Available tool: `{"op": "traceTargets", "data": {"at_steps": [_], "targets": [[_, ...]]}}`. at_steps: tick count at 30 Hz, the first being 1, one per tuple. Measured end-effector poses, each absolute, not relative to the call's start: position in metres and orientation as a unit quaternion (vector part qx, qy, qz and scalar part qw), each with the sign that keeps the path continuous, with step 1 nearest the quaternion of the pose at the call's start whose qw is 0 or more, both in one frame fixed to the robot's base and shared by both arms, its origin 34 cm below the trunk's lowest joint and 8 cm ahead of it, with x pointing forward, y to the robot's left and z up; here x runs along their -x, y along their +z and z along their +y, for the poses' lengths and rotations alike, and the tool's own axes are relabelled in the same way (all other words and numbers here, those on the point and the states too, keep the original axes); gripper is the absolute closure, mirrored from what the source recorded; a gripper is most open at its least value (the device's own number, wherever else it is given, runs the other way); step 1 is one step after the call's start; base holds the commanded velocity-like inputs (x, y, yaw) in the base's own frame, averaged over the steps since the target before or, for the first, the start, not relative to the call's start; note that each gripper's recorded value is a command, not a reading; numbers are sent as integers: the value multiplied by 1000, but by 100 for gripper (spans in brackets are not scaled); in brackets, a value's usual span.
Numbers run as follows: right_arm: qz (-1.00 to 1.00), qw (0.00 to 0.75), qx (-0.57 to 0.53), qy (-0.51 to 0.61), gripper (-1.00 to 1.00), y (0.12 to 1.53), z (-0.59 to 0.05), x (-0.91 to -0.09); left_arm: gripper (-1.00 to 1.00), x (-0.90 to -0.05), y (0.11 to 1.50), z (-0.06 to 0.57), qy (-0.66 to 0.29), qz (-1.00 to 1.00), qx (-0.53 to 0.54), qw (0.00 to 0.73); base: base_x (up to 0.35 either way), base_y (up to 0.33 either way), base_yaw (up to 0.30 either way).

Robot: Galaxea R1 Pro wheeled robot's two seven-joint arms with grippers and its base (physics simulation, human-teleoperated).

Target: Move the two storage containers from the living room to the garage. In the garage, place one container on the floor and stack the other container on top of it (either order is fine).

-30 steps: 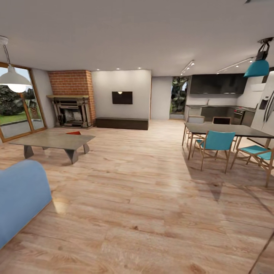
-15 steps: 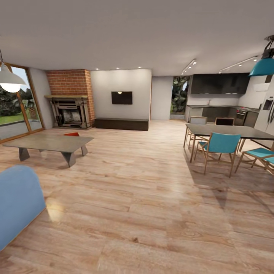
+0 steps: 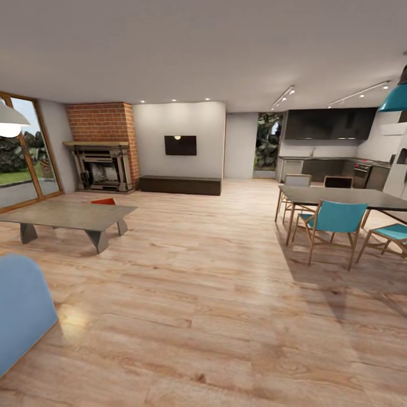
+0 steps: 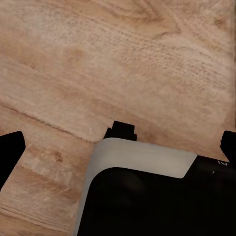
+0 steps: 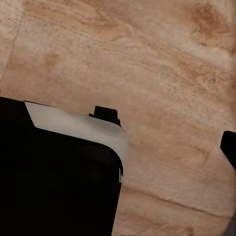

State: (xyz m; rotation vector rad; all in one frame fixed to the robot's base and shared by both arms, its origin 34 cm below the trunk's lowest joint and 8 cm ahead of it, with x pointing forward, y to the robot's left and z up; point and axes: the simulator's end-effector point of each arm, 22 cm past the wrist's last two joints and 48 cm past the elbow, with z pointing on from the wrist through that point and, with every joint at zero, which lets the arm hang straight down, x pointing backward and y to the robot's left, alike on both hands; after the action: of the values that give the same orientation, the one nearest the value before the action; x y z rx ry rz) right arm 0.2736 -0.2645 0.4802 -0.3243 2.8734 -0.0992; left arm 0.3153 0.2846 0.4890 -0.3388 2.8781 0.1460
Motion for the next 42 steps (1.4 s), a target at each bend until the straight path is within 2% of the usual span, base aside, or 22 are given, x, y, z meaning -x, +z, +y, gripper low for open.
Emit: {"op": "traceTargets", "data": {"at_steps": [42], "targets": [[985, 126, 110, -32, -100, 480, -263, -274, -100, -316, 489, 285, 53, 984, 116, 122, 322, 0, 0]]}}
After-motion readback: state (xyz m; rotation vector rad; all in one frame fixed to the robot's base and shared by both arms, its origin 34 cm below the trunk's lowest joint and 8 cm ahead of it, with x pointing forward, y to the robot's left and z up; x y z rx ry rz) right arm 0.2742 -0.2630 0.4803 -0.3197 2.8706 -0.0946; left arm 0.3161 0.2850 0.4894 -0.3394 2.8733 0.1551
